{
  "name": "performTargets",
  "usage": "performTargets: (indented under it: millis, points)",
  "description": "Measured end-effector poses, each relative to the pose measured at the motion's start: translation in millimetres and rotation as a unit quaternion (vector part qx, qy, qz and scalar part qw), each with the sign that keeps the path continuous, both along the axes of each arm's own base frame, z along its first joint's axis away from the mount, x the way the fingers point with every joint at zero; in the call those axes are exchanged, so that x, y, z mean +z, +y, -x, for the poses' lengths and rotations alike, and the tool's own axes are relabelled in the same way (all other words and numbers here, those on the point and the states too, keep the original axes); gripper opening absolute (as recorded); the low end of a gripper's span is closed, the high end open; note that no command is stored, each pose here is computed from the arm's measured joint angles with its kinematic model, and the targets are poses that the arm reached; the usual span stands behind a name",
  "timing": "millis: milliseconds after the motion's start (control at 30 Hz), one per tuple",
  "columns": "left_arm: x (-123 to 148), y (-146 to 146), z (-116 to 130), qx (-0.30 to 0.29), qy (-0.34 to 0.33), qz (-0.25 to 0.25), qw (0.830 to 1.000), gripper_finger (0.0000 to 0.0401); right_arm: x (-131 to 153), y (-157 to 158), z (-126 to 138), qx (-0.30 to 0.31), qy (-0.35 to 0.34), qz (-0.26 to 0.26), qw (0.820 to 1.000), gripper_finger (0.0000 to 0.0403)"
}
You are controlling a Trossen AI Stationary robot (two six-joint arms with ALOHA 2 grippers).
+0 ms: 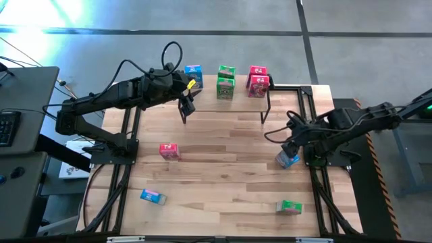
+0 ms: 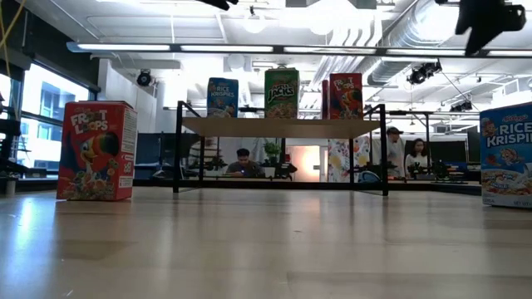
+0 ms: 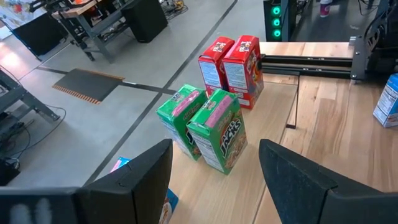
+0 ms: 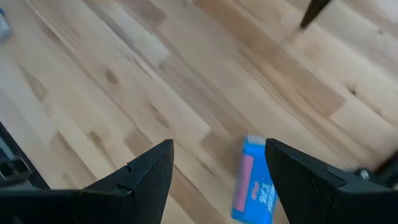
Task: Stack cereal on shelf
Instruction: Put the top blue cereal box aligned with the other blue cereal box on the shelf
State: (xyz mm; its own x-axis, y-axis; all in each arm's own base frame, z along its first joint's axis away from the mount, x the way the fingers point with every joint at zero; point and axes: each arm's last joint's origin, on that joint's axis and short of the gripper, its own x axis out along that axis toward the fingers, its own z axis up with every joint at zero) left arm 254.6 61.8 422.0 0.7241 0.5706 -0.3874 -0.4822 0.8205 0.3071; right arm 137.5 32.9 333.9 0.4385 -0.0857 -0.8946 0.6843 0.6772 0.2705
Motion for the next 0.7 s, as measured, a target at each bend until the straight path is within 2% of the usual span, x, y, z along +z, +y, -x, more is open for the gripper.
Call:
performTargets:
  millis: [233, 533, 700]
  points:
    - [0, 0, 0, 0.000, 0.000, 0.000, 1.000, 0.0232, -18, 4, 2, 0.006, 0.049, -0.019, 0.999, 0.0248]
    - [0, 0, 0, 0.000, 0.000, 0.000, 1.000, 0.0232, -39, 14, 9, -0.014, 0.092, -0.019, 0.995, 0.0308]
    - [0, 0, 0, 0.000, 0.000, 0.000, 1.000, 0.0232, -56, 21, 11, -0.015, 0.106, -0.021, 0.994, 0.0314]
